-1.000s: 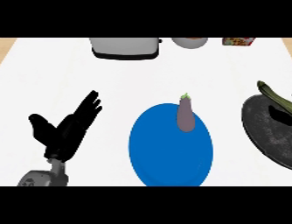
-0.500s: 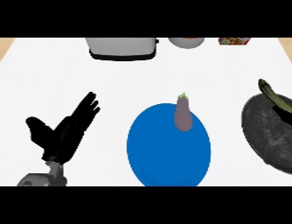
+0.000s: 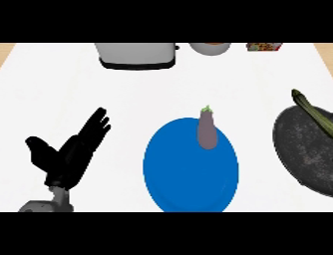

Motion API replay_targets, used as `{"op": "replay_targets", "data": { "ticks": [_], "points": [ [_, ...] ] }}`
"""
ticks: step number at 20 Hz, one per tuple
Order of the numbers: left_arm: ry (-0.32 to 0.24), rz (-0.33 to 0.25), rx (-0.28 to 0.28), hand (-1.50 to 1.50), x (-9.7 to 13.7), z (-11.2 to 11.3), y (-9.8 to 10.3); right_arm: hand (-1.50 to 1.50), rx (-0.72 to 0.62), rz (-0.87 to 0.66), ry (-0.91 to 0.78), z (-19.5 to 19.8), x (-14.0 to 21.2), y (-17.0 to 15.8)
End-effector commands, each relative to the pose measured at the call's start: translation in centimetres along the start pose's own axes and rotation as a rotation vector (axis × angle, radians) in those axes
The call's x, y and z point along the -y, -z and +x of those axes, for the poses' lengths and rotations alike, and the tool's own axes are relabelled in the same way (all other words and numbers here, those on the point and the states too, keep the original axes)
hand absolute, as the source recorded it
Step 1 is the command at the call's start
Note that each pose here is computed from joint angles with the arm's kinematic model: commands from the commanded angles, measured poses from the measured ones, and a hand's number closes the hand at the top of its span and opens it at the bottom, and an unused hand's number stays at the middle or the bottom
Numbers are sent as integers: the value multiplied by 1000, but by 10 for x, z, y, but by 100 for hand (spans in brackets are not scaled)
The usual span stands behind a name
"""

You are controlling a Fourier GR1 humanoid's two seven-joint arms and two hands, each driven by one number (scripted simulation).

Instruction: Pick the squash from the plate and place it in the pan

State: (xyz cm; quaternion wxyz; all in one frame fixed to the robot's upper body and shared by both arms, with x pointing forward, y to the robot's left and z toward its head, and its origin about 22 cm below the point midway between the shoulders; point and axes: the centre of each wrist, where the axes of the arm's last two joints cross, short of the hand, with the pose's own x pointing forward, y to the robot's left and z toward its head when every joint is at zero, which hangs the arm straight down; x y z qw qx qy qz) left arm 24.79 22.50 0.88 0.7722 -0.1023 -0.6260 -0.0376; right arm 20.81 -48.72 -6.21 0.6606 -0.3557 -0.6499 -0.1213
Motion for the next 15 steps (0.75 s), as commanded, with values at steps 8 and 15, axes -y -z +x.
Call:
{"op": "replay_targets", "data": {
  "ticks": [8,15],
  "points": [
    [4,4,-6,0,7,-6,-7,-150,46,112,40,-13,68,-50],
    [6,5,20,0,8,5,-10,-150,48,150,39,-14,77,-63]
  ]
}}
